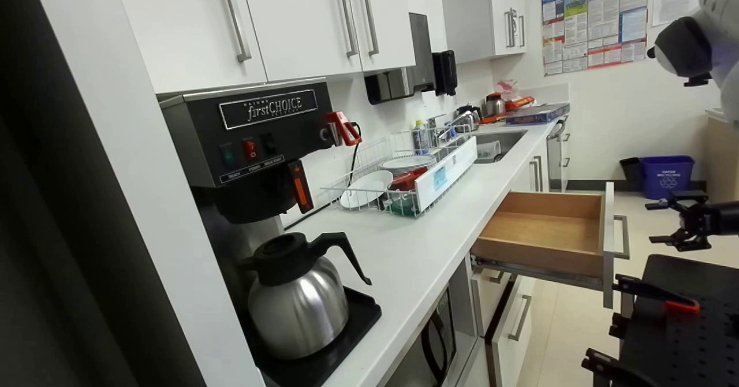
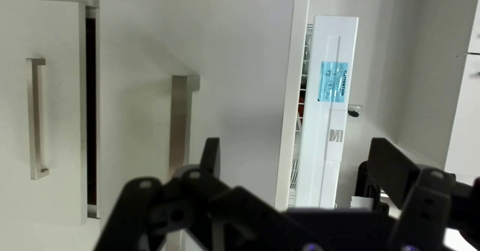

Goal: Open the topmost drawer

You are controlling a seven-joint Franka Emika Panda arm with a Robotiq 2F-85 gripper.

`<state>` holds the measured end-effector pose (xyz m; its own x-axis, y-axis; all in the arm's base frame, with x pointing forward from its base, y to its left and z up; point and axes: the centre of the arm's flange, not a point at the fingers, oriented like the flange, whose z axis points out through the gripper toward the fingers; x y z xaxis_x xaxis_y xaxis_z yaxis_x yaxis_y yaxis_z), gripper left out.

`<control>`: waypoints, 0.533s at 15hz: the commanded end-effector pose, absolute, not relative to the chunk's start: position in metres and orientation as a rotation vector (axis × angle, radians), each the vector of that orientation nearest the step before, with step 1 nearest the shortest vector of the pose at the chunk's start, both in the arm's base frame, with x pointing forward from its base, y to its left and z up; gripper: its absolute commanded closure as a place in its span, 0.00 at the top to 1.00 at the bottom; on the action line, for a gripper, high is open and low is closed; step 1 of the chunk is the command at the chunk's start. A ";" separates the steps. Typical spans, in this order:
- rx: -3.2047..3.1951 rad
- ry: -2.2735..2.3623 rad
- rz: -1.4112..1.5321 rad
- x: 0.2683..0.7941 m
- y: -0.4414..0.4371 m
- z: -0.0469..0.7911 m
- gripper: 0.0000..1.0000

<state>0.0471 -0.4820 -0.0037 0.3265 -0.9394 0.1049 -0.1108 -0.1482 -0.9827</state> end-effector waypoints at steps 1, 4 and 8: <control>-1.601 1.006 -1.030 0.046 -0.473 0.032 1.00; -1.687 1.039 -1.065 0.040 -0.462 0.065 1.00; -1.792 1.068 -1.080 0.043 -0.440 0.103 1.00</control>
<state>0.0321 -0.4743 0.0553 0.2842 -0.9290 0.2371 -0.2076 -0.3010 -0.9308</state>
